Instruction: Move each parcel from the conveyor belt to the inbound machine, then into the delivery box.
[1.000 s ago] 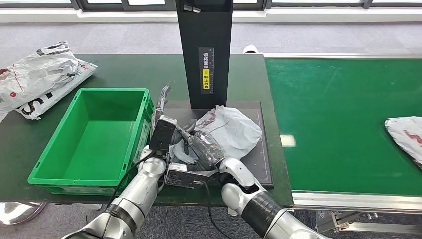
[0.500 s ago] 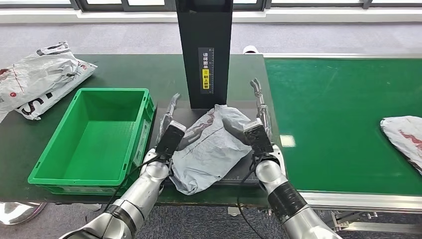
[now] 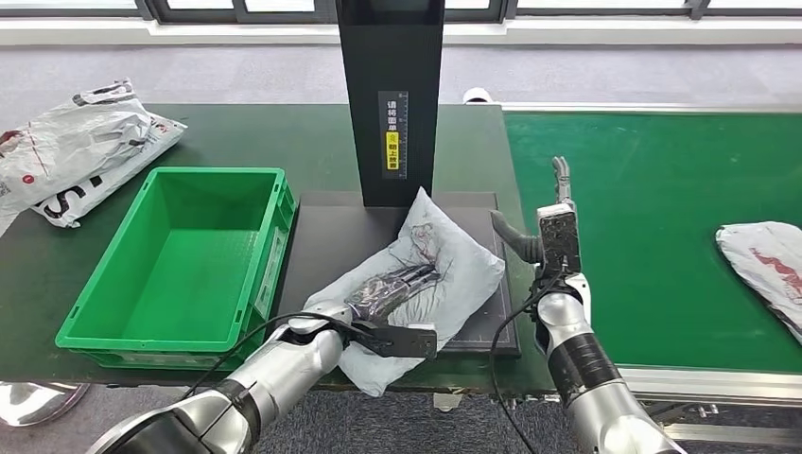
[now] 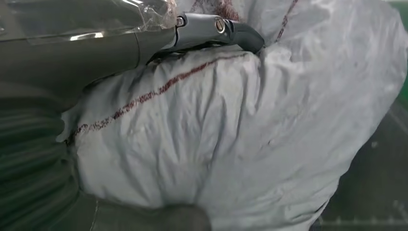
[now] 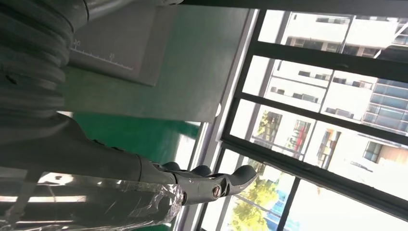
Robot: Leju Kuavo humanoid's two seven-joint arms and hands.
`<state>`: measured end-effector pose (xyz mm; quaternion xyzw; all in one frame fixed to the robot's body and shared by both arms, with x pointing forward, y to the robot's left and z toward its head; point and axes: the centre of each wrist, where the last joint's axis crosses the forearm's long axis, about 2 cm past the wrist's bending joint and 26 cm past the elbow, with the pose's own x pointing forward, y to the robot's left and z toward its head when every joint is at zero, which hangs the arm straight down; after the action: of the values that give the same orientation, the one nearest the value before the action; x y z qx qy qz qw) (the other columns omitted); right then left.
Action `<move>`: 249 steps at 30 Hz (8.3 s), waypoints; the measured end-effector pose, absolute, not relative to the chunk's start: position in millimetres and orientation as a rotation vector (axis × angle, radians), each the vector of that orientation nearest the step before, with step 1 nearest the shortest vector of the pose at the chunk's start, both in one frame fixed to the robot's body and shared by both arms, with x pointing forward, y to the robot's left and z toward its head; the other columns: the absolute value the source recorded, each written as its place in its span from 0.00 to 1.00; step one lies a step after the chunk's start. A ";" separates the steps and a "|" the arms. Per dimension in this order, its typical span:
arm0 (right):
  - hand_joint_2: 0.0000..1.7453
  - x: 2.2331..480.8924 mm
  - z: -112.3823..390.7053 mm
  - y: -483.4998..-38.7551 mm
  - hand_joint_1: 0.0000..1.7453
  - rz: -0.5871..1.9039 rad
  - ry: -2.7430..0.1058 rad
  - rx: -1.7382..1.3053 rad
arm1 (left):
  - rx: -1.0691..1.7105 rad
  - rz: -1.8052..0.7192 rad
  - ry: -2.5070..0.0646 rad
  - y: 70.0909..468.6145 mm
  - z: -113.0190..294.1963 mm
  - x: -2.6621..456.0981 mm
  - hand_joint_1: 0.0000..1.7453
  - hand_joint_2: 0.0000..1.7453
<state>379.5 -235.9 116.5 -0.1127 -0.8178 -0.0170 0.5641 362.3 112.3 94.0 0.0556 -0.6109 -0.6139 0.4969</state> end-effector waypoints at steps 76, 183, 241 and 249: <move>1.00 280.0 68.9 -305.8 0.00 0.019 -1.693 -0.660 | 0.755 0.230 -1.850 330.2 185.7 443.7 0.00 0.00; 1.00 280.5 39.5 -412.3 0.00 0.163 -1.348 -0.888 | 0.386 -0.139 -1.760 336.7 201.8 447.4 0.00 0.00; 1.00 302.2 20.6 -442.0 1.00 0.564 -0.762 -0.791 | -0.364 -0.365 -1.665 136.0 116.7 364.4 0.00 1.00; 1.00 337.8 52.3 -383.6 1.00 0.444 -1.295 -0.824 | -0.240 -0.349 -1.710 142.3 111.5 355.4 0.00 1.00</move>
<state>337.8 -383.6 52.3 -0.3695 -0.5806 0.1991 0.6976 355.4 142.3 111.5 -0.1050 -0.7485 -0.1527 0.6367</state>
